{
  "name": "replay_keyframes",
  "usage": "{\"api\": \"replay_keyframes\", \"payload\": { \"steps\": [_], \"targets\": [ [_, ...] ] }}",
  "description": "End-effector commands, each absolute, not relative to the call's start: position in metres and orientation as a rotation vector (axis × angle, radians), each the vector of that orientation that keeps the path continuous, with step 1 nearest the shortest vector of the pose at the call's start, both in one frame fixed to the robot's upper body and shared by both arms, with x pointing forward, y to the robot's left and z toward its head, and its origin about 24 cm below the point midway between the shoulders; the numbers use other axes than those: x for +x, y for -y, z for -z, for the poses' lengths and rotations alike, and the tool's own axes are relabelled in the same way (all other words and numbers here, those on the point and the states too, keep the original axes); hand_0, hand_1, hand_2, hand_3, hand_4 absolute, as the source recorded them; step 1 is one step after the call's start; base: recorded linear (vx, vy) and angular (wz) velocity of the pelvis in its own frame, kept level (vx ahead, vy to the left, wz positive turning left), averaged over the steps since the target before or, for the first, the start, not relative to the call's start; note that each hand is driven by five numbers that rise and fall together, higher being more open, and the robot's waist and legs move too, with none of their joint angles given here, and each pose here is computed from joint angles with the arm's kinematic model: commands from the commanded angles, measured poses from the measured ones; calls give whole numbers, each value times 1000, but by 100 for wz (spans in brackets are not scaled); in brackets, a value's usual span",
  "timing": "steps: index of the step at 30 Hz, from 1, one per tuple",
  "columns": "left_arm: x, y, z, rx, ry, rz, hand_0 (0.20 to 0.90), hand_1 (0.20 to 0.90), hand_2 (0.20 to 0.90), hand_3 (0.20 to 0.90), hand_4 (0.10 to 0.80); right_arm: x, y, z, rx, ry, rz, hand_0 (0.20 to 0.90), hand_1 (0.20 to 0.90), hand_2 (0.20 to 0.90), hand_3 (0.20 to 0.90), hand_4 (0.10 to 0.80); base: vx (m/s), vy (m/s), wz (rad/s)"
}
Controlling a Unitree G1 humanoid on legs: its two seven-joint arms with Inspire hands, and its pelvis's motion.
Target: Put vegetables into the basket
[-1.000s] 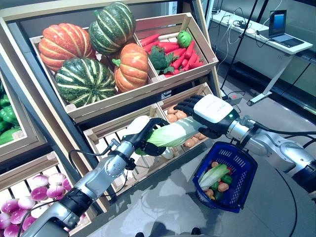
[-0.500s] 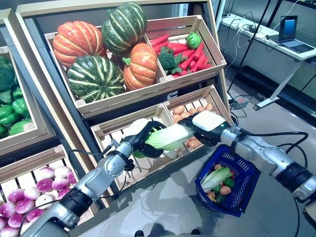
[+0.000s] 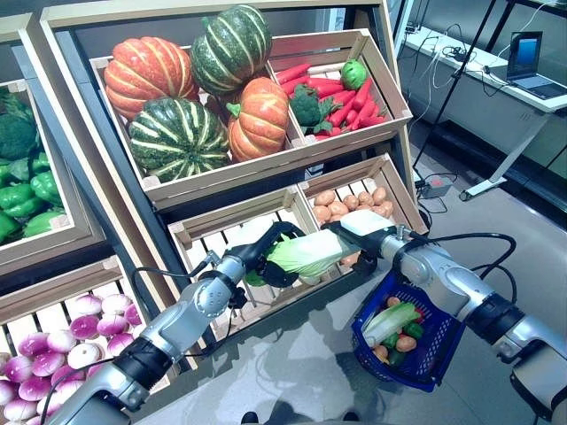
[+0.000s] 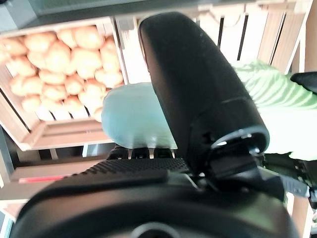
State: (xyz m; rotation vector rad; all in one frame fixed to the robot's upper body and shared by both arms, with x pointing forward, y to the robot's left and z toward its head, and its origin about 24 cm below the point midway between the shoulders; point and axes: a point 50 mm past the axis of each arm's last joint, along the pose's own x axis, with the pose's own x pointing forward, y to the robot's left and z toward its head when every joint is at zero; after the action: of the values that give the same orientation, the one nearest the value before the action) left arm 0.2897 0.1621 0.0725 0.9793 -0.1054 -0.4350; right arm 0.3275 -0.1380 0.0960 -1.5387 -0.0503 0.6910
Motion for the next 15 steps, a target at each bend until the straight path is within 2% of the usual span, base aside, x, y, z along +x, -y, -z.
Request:
{"api": "replay_keyframes", "payload": {
  "steps": [1, 8, 15],
  "targets": [
    [290, -105, -187, 855, 721, 419, 300, 300, 300, 300, 400, 331, 121, -117, -1619, 73, -799, 900, 900, 900, 900, 800, 0, 0, 0],
    [293, -110, -186, 841, 690, 448, 300, 300, 300, 300, 400, 332, 122, -139, -1645, 72, -818, 900, 900, 900, 900, 800, 0, 0, 0],
    [286, -99, -186, 716, 699, 504, 300, 300, 300, 300, 400, 332, 116, -132, -1588, 94, -750, 900, 900, 900, 900, 800, 0, 0, 0]
  ]
}}
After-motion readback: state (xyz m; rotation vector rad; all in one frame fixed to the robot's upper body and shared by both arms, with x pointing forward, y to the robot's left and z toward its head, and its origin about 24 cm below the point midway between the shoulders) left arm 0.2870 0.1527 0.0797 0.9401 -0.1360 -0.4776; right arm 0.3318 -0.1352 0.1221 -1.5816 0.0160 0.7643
